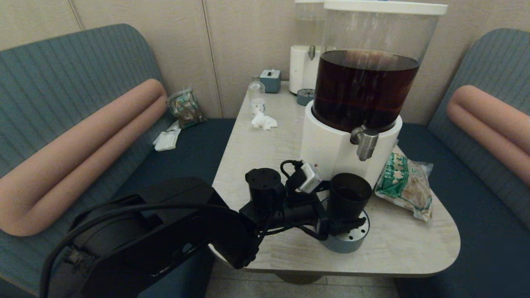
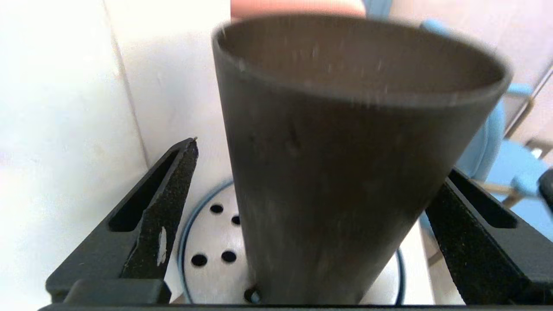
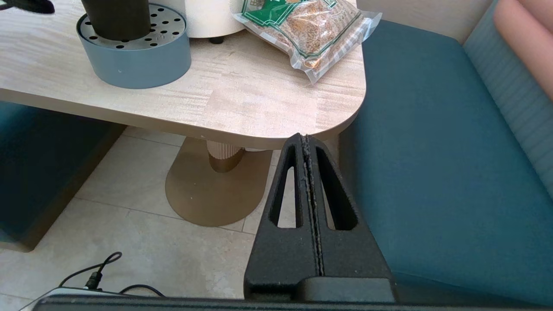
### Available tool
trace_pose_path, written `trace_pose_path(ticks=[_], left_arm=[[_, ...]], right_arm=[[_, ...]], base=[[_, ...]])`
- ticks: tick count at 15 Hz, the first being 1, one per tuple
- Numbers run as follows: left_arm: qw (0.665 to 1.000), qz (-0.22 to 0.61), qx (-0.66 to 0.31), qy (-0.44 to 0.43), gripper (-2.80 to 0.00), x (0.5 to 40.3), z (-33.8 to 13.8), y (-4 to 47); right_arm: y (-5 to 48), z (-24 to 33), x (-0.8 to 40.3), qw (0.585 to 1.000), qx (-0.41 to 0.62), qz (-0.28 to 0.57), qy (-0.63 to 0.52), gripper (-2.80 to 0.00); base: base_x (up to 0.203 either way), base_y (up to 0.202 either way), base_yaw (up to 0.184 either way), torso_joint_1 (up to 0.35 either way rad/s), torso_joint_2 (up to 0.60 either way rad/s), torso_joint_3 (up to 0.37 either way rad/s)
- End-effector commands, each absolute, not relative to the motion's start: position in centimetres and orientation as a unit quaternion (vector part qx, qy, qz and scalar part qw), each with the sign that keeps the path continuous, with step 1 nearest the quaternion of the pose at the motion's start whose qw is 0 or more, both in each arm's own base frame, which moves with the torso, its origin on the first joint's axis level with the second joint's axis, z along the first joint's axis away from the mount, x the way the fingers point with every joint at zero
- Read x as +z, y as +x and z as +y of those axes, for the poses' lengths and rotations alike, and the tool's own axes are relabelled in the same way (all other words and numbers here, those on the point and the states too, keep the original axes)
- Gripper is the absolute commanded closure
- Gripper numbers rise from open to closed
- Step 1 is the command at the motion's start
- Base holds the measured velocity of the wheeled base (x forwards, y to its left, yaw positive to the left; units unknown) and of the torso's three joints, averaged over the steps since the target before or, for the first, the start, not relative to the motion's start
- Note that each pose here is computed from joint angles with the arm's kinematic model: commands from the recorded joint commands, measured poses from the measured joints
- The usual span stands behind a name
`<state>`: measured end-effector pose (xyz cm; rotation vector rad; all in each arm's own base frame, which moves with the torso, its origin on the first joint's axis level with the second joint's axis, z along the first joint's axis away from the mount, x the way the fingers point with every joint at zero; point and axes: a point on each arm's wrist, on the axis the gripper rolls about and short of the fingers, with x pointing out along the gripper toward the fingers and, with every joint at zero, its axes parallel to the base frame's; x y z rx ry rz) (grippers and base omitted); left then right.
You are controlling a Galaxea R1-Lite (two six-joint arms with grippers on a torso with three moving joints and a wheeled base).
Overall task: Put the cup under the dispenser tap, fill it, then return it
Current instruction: Place the cup next to the water dispenser
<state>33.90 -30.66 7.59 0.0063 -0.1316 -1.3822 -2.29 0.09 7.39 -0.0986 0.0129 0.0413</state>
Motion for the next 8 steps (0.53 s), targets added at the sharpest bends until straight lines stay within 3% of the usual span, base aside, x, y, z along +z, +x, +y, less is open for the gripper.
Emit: trace_pose_path(ticks=[1, 8], left_arm=[[0.766, -0.073, -0.638, -0.007, -2.80, 7.99, -30.61, 33.85], [0.769, -0.073, -0.635, -0.011, -2.80, 8.12, -30.59, 33.63]], right_arm=[[-2.29, 0.09, 7.39, 0.999, 0.021, 0.006, -0.050, 0.00], [-2.29, 0.09, 7.39, 0.999, 0.021, 0.006, -0.050, 0.00]], base=[[0.000, 0.000, 0.000, 0.000, 0.00, 0.000], [0.000, 0.000, 0.000, 0.000, 0.00, 0.000]])
